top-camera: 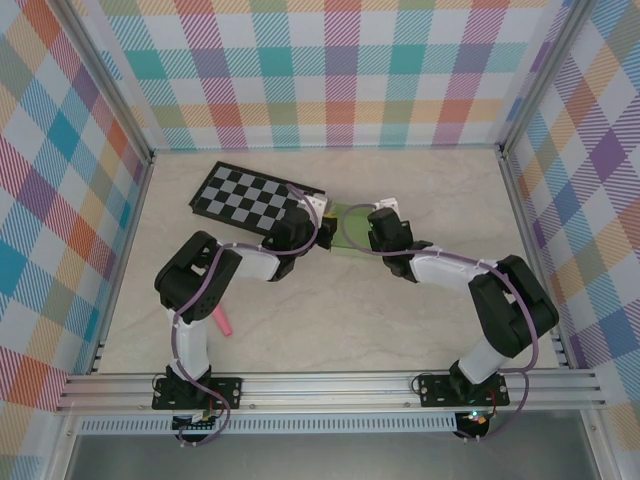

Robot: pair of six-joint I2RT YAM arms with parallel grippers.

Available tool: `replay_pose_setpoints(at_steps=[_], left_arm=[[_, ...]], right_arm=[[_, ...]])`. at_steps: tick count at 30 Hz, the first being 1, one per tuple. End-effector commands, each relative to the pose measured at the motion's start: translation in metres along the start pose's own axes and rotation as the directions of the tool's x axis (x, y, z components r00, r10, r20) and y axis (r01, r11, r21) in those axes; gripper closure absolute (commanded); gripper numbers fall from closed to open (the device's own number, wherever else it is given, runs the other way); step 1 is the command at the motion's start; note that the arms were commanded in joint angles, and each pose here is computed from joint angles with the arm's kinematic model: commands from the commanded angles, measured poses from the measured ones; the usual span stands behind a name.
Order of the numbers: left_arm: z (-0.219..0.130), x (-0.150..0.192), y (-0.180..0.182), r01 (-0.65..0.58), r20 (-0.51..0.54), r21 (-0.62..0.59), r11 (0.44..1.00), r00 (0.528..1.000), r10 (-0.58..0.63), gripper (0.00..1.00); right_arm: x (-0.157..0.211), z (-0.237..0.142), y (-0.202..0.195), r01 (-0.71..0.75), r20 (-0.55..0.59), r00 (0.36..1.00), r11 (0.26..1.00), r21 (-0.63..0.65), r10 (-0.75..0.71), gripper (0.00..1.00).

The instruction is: Fold the paper box

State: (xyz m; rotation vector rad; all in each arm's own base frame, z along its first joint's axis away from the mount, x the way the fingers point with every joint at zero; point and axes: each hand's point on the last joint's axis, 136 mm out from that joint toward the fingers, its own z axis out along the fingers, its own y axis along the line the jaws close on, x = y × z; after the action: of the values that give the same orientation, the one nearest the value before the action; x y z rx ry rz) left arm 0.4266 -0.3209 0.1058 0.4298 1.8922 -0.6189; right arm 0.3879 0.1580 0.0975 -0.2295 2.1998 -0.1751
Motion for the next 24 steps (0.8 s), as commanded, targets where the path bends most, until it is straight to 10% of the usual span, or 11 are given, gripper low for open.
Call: replay_pose_setpoints(at_steps=[1, 24], left_arm=[[0.000, 0.048, -0.037, 0.027, -0.111, 0.092, 0.995, 0.994, -0.017, 0.94], [0.005, 0.084, -0.038, 0.003, -0.118, -0.012, 1.000, 0.993, -0.005, 0.92]], right_arm=[[0.015, -0.003, 0.017, 0.006, -0.026, 1.000, 0.997, -0.071, -0.008, 0.99], [0.038, -0.012, 0.020, -0.022, -0.057, 0.998, 0.991, -0.135, 0.014, 0.88]])
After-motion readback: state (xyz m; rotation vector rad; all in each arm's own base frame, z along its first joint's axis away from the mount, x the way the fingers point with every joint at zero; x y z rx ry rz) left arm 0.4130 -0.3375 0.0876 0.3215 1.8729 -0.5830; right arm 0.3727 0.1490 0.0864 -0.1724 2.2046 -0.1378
